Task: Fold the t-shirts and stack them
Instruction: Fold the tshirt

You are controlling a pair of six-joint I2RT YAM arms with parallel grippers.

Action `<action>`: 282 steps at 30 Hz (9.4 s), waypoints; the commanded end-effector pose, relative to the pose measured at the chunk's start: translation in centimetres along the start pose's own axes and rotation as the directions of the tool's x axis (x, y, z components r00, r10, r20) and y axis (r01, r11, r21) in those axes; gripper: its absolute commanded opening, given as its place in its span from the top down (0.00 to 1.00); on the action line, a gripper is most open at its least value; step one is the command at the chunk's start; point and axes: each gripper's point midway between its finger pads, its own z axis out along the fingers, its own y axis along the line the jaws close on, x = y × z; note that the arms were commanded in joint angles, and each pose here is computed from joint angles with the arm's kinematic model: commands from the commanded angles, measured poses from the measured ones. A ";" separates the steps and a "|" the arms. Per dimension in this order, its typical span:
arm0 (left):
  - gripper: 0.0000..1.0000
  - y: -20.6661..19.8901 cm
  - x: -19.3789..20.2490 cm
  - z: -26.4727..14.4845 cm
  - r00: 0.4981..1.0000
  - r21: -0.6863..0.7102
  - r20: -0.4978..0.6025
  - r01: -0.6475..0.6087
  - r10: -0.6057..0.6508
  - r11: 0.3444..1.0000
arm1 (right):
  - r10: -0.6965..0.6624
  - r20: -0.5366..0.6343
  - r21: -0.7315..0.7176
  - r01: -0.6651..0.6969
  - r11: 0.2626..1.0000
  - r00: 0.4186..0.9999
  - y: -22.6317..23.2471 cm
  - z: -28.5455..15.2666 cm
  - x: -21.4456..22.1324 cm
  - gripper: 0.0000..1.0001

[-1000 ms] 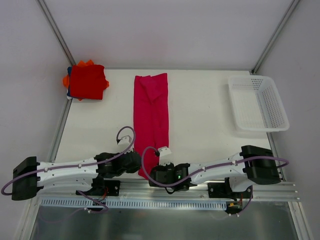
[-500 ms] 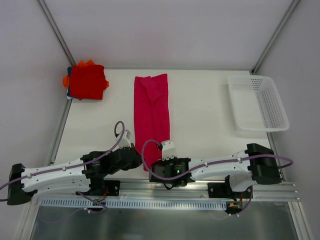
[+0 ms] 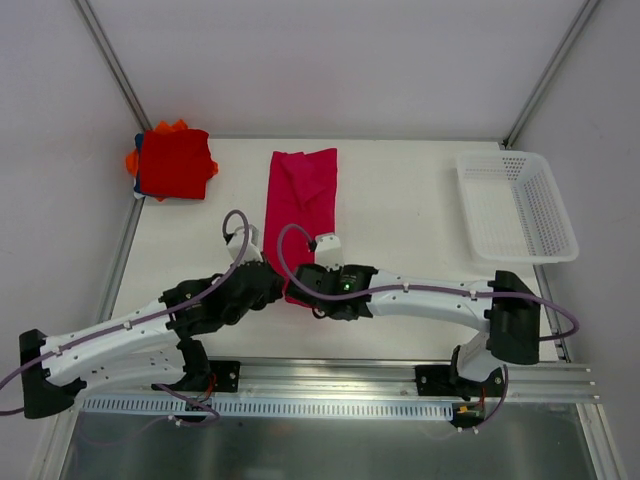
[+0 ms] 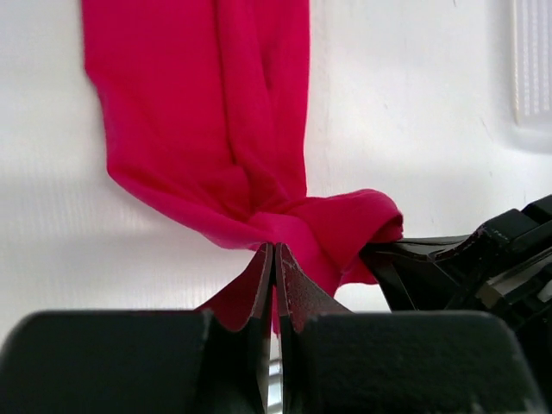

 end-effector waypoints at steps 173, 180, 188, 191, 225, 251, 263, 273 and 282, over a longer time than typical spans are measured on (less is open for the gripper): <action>1.00 3.4 1.3 4.8 0.949 0.137 -0.024 0.313 -0.313 0.940 | 0.355 -0.005 -0.149 -0.352 0.924 0.935 -1.7 3.2 2.5 1.00; 1.00 1.2 -1.5 1.8 0.955 0.221 -0.002 0.291 -0.298 0.931 | 0.344 0.029 -0.128 -0.338 0.932 0.938 -2.3 -0.4 1.0 0.99; 1.00 -1.9 -5.6 -0.3 0.968 0.276 0.050 0.222 -0.244 0.935 | 0.356 0.054 -0.108 -0.349 0.931 0.933 -2.2 -2.4 -1.5 0.99; 0.99 -3.3 -7.5 -0.5 0.976 0.278 0.077 0.176 -0.204 0.944 | 0.365 0.086 -0.121 -0.354 0.927 0.927 -2.0 -3.0 -3.0 0.99; 0.91 -6.3 -19.0 9.4 0.997 0.212 0.039 0.061 -0.071 0.975 | 0.439 -0.124 -0.073 -0.450 0.890 0.890 -3.4 2.5 -11.0 0.99; 0.80 -3.2 -19.7 6.1 1.000 0.062 -0.010 0.028 -0.027 0.998 | 0.679 -0.191 -0.207 -0.705 0.678 0.709 -2.2 0.6 -9.2 0.99; 0.98 -1.2 -19.6 14.1 0.993 -0.071 -0.091 0.074 -0.081 0.995 | 0.683 -0.370 -0.132 -0.763 0.633 0.630 -3.4 8.2 -9.6 1.00; 1.00 1.7 -19.3 18.0 0.990 -0.139 -0.112 0.068 -0.084 0.988 | 0.684 -0.530 -0.167 -0.852 0.496 0.502 -1.9 13.3 -16.1 1.00; 1.00 3.4 -17.7 19.6 0.984 -0.139 -0.154 0.073 -0.094 0.988 | 0.755 -0.442 -0.231 -0.874 0.426 0.485 -5.3 14.3 -22.7 1.00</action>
